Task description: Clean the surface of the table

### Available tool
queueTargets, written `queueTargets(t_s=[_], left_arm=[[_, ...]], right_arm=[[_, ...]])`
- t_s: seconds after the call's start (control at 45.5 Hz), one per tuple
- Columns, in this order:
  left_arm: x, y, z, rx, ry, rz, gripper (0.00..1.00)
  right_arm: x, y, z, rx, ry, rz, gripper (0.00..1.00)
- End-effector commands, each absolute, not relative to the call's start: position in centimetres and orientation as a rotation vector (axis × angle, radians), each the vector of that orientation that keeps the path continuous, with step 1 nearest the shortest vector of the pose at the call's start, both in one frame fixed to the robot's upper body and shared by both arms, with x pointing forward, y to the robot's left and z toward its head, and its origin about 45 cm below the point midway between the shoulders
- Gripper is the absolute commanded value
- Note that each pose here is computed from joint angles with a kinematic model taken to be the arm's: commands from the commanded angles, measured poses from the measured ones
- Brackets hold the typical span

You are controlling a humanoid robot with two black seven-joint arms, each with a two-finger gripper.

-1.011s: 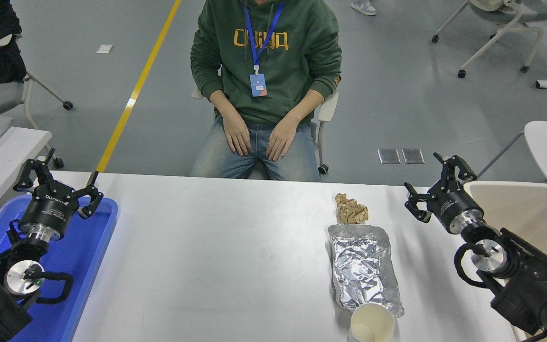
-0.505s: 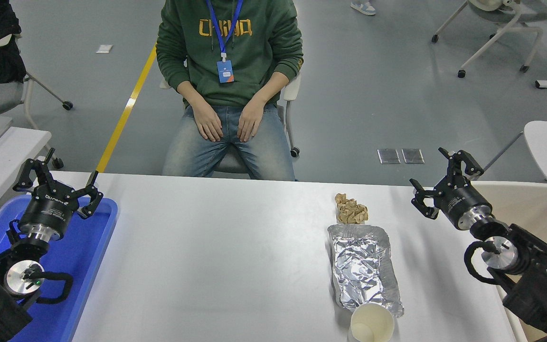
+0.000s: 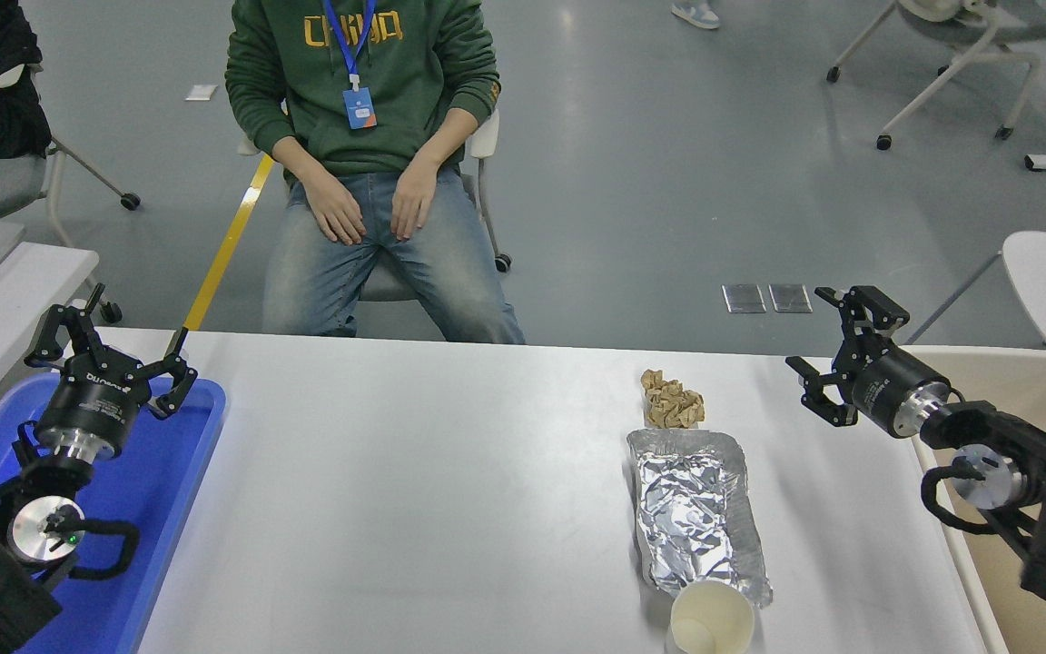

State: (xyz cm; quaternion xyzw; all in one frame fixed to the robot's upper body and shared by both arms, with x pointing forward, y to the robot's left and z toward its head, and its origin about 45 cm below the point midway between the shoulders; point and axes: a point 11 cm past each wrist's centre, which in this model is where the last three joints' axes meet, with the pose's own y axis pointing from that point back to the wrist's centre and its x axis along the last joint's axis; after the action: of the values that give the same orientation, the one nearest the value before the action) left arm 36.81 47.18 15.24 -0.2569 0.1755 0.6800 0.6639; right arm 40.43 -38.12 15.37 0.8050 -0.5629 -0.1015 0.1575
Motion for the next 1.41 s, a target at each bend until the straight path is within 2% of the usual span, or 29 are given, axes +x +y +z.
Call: queueTargets(t_s=[0.0, 0.352, 0.637, 0.857, 1.099, 1.385], left_arm=[[36.81, 47.2, 15.25, -0.581, 0.397, 1.536, 1.00], [36.81, 47.2, 15.25, -0.581, 0.397, 1.536, 1.00], [36.81, 47.2, 15.25, -0.581, 0.397, 1.536, 1.00], [36.81, 47.2, 15.25, -0.581, 0.397, 1.536, 1.00], [36.81, 47.2, 15.25, -0.581, 0.397, 1.536, 1.00], [36.81, 47.2, 15.25, -0.581, 0.397, 1.536, 1.00]], right_arm=[[37.1, -39.5, 15.8, 2.241, -1.297, -0.077, 1.00], [30.6, -38.5, 18.8, 2.204, -0.812, 0.219, 1.00], [27.2, -37.2, 19.9, 2.158, -0.552, 0.382, 1.00], [24.0, -36.5, 19.0, 2.115, -0.350, 0.434, 1.00], [20.7, -35.9, 16.1, 2.089, -0.224, 0.432, 1.00], [20.8, -35.6, 14.3, 2.000, -0.267, 0.371, 1.00]])
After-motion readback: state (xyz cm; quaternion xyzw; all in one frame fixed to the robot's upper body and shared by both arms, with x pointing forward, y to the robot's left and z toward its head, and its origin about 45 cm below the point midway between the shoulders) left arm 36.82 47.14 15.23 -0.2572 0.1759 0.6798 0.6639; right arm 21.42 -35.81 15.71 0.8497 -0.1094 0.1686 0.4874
